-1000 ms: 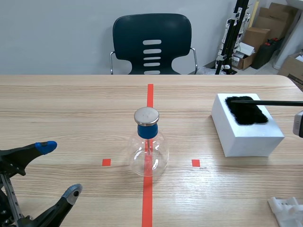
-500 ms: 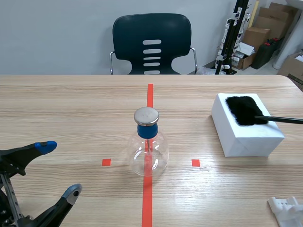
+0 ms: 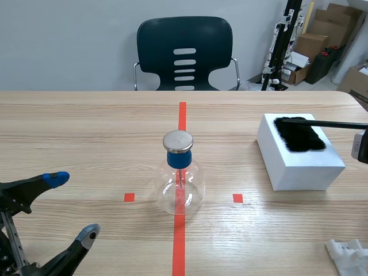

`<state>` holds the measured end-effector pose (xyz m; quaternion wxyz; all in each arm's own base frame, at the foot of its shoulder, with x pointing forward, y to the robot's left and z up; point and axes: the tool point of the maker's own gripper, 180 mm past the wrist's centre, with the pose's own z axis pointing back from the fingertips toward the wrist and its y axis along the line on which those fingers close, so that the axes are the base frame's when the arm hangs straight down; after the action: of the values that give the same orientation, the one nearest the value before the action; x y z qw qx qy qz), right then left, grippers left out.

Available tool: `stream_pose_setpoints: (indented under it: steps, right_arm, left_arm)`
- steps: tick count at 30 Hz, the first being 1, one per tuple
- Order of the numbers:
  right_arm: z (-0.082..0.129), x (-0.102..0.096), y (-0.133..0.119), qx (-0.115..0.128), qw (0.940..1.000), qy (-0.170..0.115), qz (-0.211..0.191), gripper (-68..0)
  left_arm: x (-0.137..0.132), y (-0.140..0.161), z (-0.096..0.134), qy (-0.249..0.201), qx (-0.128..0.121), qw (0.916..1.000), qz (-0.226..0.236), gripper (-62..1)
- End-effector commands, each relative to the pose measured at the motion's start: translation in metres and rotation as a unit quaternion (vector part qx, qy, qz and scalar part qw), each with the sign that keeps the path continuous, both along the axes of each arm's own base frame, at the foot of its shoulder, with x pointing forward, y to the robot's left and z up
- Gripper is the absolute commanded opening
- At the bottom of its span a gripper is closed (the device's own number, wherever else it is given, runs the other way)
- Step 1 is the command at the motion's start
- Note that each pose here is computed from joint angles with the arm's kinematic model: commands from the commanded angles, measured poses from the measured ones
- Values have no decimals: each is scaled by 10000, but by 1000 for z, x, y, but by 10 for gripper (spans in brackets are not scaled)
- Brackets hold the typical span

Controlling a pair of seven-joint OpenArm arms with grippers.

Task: Do the electroscope experiment. rub the rod on the fur

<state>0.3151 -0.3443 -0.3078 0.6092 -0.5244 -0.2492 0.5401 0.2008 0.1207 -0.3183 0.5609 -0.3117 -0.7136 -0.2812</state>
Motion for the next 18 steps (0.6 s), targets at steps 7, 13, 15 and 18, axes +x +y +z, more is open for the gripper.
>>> stream_pose_setpoints:
  steps: [7, 13, 15, 18]
  right_arm:
    - [3, -34, -38, -357, 9988, 124, -315, -671]
    - [5, -47, -55, -480, 9968, 151, -627, -671]
    - [6, -41, -51, -510, 9965, 123, -649, -671]
    - [9, -26, -40, -509, 9969, 14, -599, -671]
  left_arm:
    - [2, -1, 7, -114, -120, 9999, -7, 14]
    - [2, -1, 7, -114, -120, 9999, -7, 14]
    - [2, -1, 7, -115, -121, 9999, -7, 14]
    - [2, -1, 7, -113, -121, 9999, -7, 14]
